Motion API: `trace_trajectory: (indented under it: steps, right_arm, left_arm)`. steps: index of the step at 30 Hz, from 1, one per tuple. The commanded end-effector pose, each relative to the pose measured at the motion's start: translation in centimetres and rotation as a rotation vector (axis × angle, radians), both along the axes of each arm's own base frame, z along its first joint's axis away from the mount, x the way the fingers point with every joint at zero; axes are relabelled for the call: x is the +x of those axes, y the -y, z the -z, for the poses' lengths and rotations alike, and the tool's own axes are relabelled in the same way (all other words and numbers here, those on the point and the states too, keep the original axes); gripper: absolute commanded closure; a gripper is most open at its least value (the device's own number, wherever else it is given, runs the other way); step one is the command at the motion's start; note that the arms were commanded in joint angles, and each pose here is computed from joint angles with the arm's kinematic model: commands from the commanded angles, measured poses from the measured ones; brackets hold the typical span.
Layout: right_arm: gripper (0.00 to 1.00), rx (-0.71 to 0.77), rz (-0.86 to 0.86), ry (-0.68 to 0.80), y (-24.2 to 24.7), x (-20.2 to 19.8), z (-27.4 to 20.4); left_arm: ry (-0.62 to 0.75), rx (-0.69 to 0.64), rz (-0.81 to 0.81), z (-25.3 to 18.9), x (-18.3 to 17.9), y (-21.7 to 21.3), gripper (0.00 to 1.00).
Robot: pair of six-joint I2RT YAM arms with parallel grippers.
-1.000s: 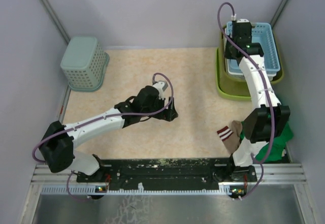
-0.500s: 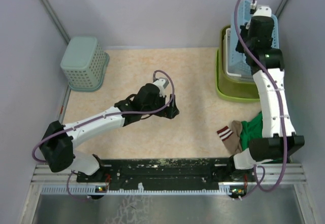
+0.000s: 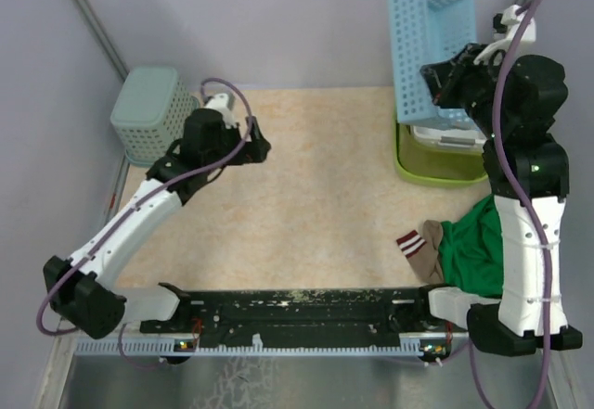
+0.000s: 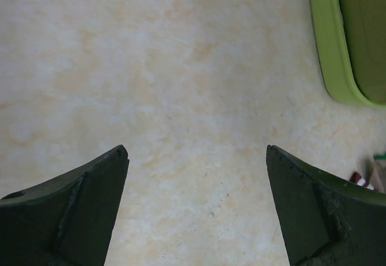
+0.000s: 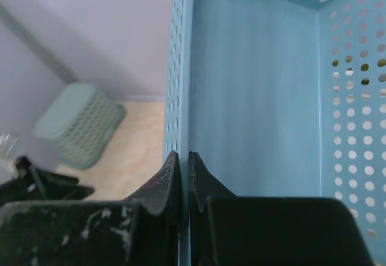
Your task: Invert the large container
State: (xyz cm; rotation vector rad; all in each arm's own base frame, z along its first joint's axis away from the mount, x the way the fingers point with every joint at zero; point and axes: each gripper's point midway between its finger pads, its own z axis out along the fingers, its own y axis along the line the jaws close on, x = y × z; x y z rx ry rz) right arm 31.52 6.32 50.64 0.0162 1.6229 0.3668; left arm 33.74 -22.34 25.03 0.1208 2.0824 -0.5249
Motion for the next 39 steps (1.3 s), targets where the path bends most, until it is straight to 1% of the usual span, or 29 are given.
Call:
trace_trajectory:
  steps: [1, 3, 4, 5, 9, 15, 18, 20, 22, 26, 30, 32, 39]
  right_arm:
    - [1.00, 0.161, -0.427, 0.054, -9.6, -2.1, -2.0]
    - [1.00, 0.196, -0.509, 0.027, -12.8, -2.3, -1.0]
    - [1.00, 0.217, -0.548, 0.008, -14.7, -2.5, -0.4]
    - [1.00, 0.246, -0.573, -0.020, -16.1, -2.4, 0.5]
    - [1.00, 0.371, -0.658, -0.121, -20.7, -1.6, 4.2]
    - [1.00, 0.579, -0.710, -0.250, -25.8, 0.1, 9.7]
    - [1.00, 0.714, -0.771, -0.288, -27.8, 0.6, 10.6]
    - [1.00, 0.792, -0.797, -0.294, -28.5, 0.9, 10.8]
    - [1.00, 0.859, -0.796, -0.312, -28.8, 1.4, 11.3]
    - [1.00, 0.997, -0.788, -0.372, -29.3, 2.5, 13.1]
    - [1.00, 1.148, -0.855, -0.459, -30.8, 2.7, 14.5]
    - [1.00, 1.197, -0.893, -0.502, -31.9, 2.4, 15.0]
    - [1.00, 1.267, -0.849, -0.611, -33.8, 2.4, 18.1]
  left_arm:
    - [0.070, -0.013, -0.119, -4.4, 0.1, -5.2, 0.00]
    - [0.080, -0.020, -0.253, -4.9, 0.3, -7.9, 0.00]
    - [0.077, -0.046, -0.334, -4.9, 0.3, -9.3, 0.00]
    - [0.079, -0.072, -0.381, -5.0, 0.0, -10.1, 0.00]
    - [0.145, -0.165, -0.471, -6.5, -1.6, -12.3, 0.01]
    - [0.214, -0.271, -0.718, -8.5, -4.8, -17.2, 0.01]
    - [0.252, -0.322, -0.732, -8.5, -5.6, -17.7, 0.02]
    - [0.268, -0.332, -0.730, -8.7, -5.8, -17.9, 0.02]
    - [0.271, -0.318, -0.720, -8.9, -5.8, -17.8, 0.02]
    - [0.232, -0.280, -0.694, -8.1, -5.5, -17.2, 0.02]
    - [0.224, -0.273, -0.660, -7.9, -5.1, -16.5, 0.02]
    - [0.227, -0.270, -0.656, -8.1, -5.0, -16.4, 0.02]
    - [0.245, -0.258, -0.683, -8.4, -5.4, -17.3, 0.02]
